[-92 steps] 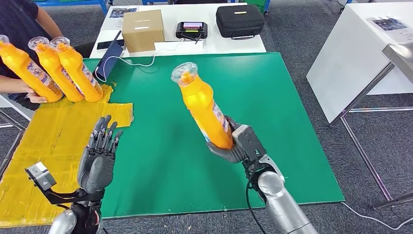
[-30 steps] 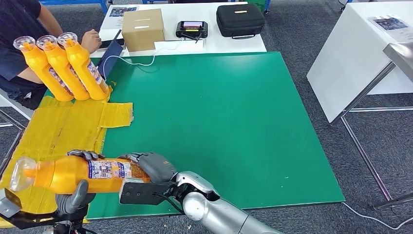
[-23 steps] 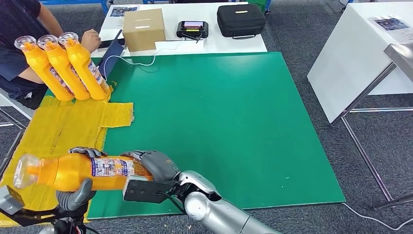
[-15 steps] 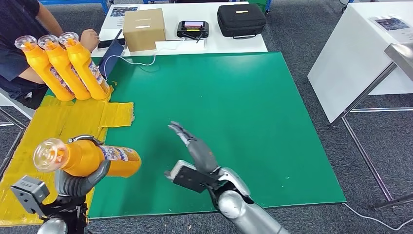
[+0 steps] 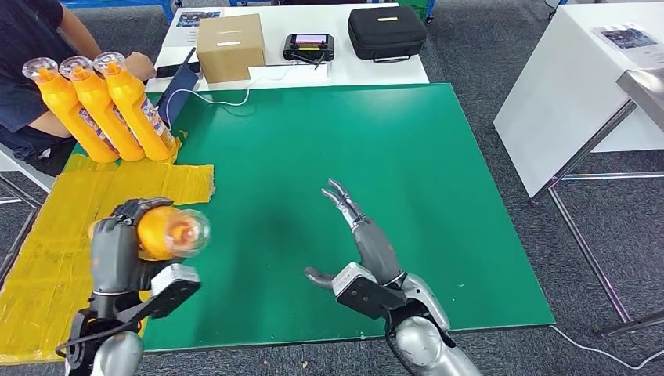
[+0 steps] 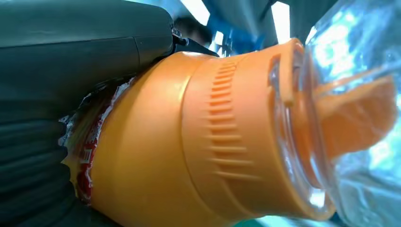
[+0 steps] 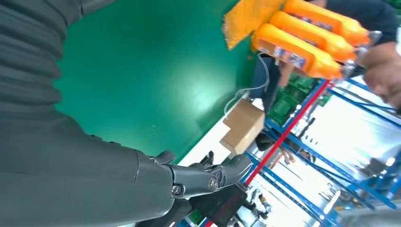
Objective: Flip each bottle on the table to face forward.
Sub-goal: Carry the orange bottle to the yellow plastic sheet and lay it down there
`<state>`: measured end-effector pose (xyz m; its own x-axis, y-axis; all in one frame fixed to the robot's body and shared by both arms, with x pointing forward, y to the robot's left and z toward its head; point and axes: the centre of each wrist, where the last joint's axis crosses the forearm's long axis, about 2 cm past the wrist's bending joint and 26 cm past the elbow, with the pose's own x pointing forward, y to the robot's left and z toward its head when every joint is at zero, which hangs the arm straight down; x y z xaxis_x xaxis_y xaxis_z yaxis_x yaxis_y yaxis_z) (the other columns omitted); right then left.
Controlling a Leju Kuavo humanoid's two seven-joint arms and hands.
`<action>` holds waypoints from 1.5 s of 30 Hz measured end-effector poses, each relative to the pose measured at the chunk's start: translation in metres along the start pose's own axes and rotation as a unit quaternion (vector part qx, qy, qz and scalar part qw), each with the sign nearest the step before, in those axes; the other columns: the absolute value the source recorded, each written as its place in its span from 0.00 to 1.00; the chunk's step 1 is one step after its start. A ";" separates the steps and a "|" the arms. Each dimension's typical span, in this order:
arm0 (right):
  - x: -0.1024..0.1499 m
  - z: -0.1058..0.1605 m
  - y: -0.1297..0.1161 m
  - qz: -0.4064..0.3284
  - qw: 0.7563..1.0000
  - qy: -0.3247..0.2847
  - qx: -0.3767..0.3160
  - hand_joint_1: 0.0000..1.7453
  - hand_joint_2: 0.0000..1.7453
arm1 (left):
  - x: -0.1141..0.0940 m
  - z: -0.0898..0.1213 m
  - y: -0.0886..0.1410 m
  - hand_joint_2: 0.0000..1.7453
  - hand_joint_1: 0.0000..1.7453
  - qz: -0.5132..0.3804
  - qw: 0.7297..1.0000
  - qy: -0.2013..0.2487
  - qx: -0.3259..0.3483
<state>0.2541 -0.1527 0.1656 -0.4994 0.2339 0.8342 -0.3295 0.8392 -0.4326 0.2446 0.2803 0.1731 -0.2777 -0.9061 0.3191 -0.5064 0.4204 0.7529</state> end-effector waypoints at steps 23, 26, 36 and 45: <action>0.006 -0.006 -0.014 -0.023 1.000 -0.013 0.000 0.00 1.00 | -0.089 0.046 -0.071 0.00 0.00 -0.245 0.927 0.056 -0.278; 0.006 -0.006 -0.014 -0.023 1.000 -0.012 0.000 0.00 1.00 | -0.093 0.047 -0.070 0.00 0.00 -0.251 0.925 0.056 -0.278; 0.007 0.009 -0.010 0.033 0.997 -0.043 -0.064 0.00 0.00 | -0.076 0.045 -0.052 0.00 0.00 -0.093 0.978 0.032 -0.182; 0.024 0.027 0.006 0.096 0.961 -0.128 -0.226 0.00 0.00 | 0.004 0.032 -0.011 0.00 0.00 0.416 0.907 0.017 0.061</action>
<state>0.2181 -0.1556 0.1737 -0.7165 0.3255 0.6170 0.1406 0.9337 -0.3293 0.2228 0.2735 0.1478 -0.5811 -0.2737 0.7664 -0.2213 0.9594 0.1749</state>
